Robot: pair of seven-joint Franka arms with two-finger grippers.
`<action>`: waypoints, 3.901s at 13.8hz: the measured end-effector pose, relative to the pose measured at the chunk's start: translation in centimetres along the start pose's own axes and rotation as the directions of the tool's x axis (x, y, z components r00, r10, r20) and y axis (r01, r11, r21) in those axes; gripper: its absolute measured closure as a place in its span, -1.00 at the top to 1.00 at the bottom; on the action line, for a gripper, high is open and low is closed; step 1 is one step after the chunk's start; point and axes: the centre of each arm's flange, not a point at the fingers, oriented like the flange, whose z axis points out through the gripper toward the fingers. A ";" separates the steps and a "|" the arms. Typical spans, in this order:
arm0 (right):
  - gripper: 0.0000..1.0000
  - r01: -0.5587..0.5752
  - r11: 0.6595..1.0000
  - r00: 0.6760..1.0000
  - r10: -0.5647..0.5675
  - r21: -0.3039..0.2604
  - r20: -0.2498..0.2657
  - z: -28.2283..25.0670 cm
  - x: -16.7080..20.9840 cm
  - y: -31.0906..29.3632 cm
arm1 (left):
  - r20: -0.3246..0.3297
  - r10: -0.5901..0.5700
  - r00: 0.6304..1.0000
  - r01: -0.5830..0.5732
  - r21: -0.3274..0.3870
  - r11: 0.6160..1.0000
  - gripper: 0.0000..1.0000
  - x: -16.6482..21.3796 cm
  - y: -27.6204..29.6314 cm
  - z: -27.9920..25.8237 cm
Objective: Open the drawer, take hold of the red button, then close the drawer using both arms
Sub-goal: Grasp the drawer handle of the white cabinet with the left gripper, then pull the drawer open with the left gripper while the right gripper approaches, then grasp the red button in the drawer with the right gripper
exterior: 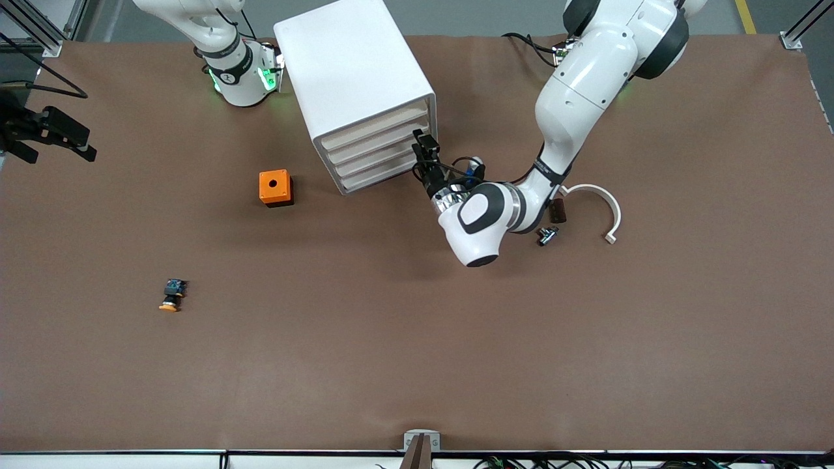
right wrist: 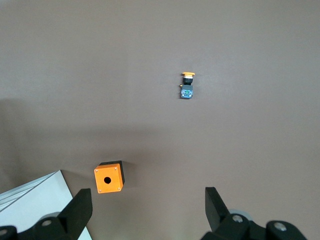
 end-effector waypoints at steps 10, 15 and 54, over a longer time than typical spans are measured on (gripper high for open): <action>1.00 0.000 1.000 1.000 0.000 0.000 0.007 0.2 0.0 0.0 | -0.053 -0.043 0.998 0.045 0.036 0.998 -0.69 0.3 1.1 3.8; 1.00 -0.002 1.000 0.998 0.002 0.001 0.069 3.4 1.5 0.2 | -0.051 -0.096 0.994 0.098 0.040 0.994 -0.81 0.4 1.0 3.7; 0.92 -0.866 0.499 0.500 0.866 -0.039 0.001 30.2 -11.0 -53.5 | -0.285 0.772 0.568 -0.771 -0.512 0.379 0.99 7.5 -5.3 -27.5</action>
